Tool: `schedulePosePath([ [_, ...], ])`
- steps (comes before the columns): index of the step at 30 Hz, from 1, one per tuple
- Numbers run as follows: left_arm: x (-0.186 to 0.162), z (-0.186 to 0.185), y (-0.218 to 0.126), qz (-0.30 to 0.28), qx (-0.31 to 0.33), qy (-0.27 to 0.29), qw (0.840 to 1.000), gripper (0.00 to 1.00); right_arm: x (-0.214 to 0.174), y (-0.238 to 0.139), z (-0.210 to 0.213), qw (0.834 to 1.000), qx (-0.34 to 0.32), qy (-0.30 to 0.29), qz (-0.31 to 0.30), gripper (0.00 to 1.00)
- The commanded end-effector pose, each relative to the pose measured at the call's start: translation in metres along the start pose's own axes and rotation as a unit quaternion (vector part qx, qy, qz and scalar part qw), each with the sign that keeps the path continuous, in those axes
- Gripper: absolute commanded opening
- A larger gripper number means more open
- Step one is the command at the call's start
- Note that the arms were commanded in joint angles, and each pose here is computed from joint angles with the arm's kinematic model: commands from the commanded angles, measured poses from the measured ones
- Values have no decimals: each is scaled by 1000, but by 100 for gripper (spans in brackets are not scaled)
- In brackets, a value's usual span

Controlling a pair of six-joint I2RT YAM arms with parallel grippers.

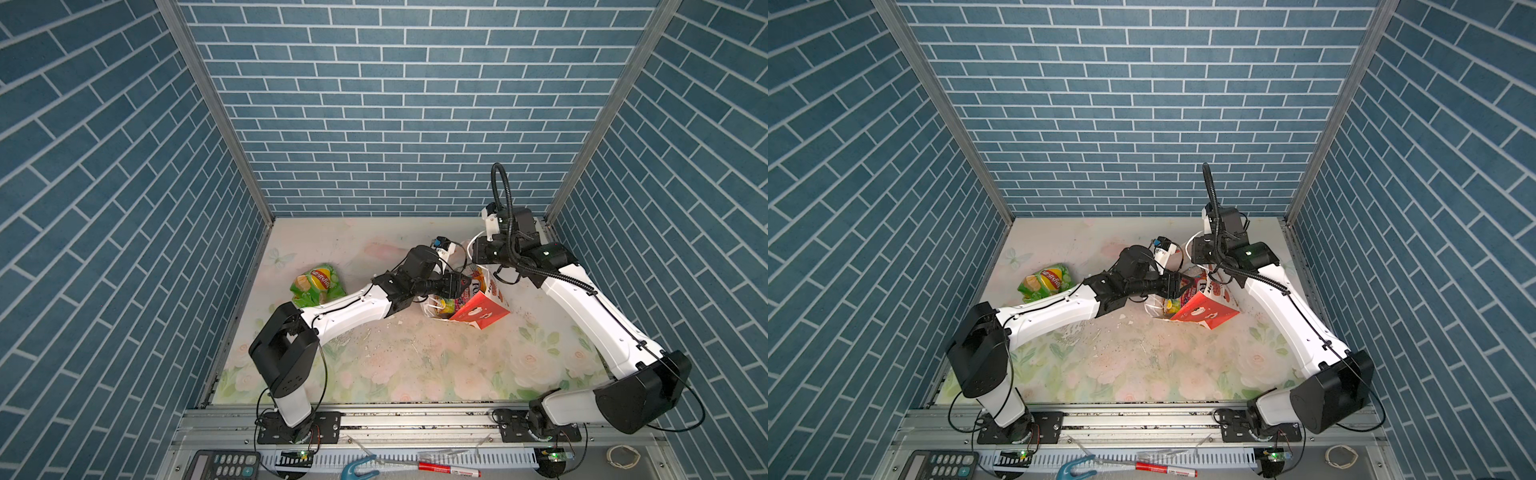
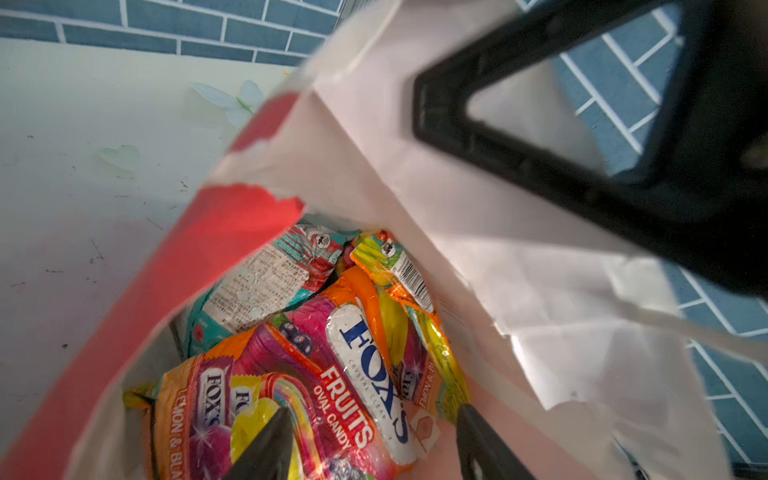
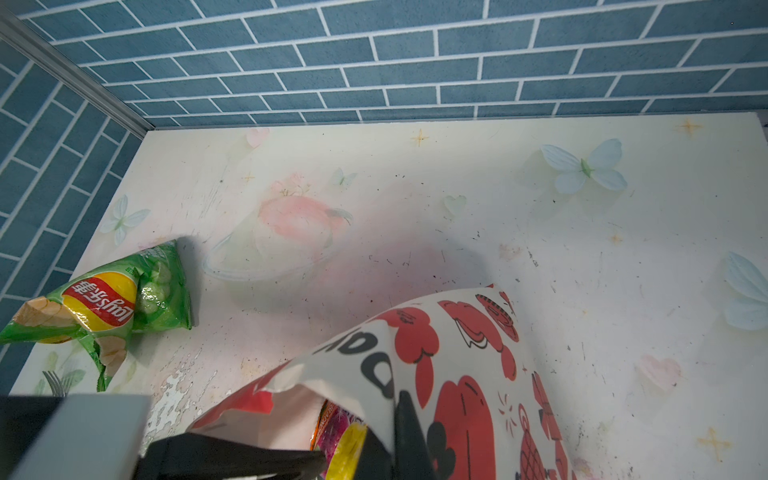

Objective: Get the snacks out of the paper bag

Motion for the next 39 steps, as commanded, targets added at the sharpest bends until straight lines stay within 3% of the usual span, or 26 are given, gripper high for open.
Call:
schedulePosePath([
  [1, 3, -10, 1, -4, -9, 9, 1000, 64, 18, -21, 4, 999, 10, -1, -51, 0],
  [16, 10, -12, -6, -25, 4, 18, 1000, 68, 12, -23, 1, 999, -1, -2, -43, 0],
  [25, -11, -14, 14, 3, -5, 13, 1000, 69, 13, -24, -1, 999, -8, -3, -45, 0],
  [39, -29, 11, 45, 43, 51, 28, 997, 74, 10, -25, -3, 999, -13, -1, -45, 0],
])
Point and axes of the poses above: each gripper's point midway between its finger pads, its own y axis out along the fingers, its own z axis along the line the jaws close on, x = y × z, the point moved 4 cm from there along -y, back along the fingers, and after that the axes turned 8 degrees about -y, right-handed, at the moved point
